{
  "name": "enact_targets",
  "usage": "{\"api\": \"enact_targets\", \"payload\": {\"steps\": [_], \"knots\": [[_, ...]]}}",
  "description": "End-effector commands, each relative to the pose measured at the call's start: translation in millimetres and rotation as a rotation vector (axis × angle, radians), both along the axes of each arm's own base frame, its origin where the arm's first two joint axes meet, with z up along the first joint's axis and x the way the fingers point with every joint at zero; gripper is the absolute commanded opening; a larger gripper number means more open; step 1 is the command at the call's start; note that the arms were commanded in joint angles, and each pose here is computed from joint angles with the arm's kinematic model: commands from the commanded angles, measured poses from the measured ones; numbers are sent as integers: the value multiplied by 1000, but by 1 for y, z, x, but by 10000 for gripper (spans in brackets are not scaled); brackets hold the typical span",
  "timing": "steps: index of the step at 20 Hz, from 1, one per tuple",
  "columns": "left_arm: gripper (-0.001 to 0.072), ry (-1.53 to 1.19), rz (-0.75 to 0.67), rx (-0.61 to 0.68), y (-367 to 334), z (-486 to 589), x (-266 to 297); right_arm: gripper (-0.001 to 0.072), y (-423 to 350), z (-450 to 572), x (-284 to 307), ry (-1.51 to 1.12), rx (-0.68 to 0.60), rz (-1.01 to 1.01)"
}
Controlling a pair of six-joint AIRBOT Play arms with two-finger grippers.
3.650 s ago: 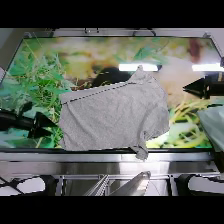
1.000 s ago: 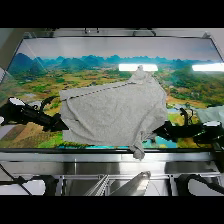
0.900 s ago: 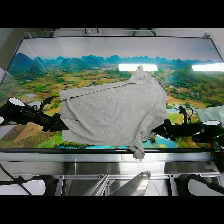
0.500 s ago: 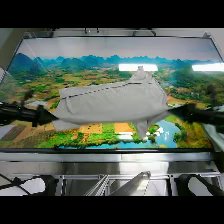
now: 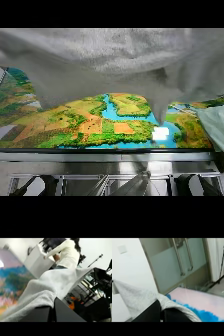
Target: Fold the shirts.
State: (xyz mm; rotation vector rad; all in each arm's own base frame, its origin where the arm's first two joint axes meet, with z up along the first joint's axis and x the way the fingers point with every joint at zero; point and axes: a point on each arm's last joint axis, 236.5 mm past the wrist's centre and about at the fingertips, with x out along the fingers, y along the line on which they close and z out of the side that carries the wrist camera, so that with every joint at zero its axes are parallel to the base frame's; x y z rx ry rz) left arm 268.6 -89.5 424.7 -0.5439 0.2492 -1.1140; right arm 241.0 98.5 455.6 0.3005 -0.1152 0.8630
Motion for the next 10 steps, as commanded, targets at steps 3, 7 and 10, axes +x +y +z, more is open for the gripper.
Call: {"api": "enact_targets", "payload": {"steps": [3, 7, 10], "knots": [[24, -204, 103, 96, -11, 78, -48, 16, 20, 70, -37, -227, -156, -173], [24, 32, 126, 23, 38, 30, 10, 15, -14, 40, 3, -71, -165, -250], [24, 374, 43, 88, 32, -80, 68, 16, -29, -3, 38, 74, -102, -161]]}}
